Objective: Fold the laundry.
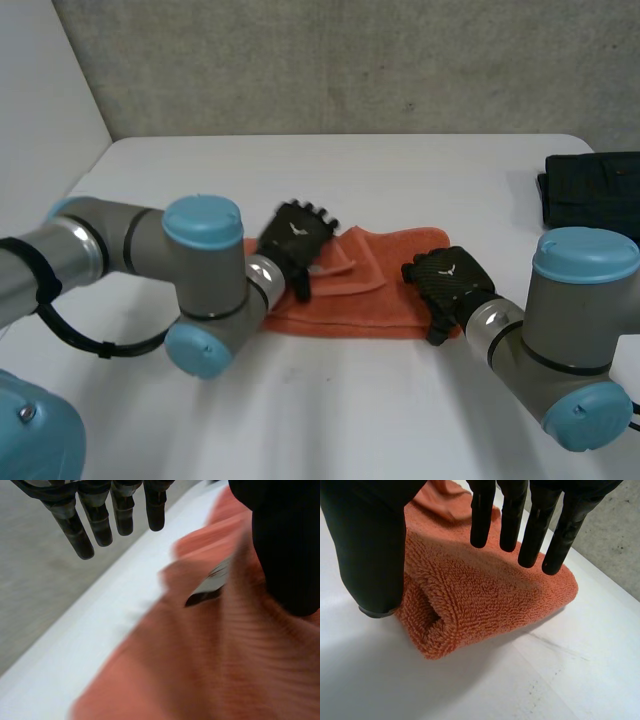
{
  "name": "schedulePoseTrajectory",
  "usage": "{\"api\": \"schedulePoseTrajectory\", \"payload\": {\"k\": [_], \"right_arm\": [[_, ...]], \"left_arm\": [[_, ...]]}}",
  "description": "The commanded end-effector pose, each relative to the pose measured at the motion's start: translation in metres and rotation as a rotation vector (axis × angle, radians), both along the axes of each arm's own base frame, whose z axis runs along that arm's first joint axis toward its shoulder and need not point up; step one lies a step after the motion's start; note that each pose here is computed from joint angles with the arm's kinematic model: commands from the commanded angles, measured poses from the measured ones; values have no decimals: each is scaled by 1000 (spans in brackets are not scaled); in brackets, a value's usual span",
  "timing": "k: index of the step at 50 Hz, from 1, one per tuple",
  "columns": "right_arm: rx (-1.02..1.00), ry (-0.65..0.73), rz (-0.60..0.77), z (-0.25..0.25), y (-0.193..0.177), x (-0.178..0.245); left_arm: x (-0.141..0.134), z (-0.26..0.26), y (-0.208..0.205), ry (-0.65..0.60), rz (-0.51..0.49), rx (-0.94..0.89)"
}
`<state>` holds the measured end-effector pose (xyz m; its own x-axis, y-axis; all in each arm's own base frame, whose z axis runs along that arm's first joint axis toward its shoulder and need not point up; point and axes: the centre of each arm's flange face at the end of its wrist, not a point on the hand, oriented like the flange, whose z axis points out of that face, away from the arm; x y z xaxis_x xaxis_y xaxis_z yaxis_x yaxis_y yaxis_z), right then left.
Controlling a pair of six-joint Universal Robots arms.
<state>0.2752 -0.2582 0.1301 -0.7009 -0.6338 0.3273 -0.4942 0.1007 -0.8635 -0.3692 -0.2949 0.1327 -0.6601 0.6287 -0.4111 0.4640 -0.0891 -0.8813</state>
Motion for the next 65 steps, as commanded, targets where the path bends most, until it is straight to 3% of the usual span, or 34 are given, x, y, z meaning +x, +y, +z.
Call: {"api": "schedulePoseTrajectory", "payload": {"k": [1,15,31,35,41,50,53,57,61,65], "right_arm": [[-12,16,4,0,-1,0],[-18,28,-15,-7,-3,-1],[-48,125,-94,-6,-1,-18],[-119,177,-125,17,-9,-36],[-243,374,-148,43,-33,-65],[-472,278,95,91,-6,30],[-473,250,263,77,25,70],[-417,203,575,48,93,109],[-343,165,637,40,103,109],[-255,34,520,55,82,102]], "left_arm": [[53,20,-59,7,383,-74],[45,8,-21,-27,261,13],[55,50,-1,15,256,-37],[61,59,6,19,258,-43],[66,69,19,26,234,-45],[68,82,25,67,225,-96],[71,87,25,75,234,-108],[74,90,26,82,241,-115],[75,93,22,90,247,-128],[72,100,18,122,246,-159]]}}
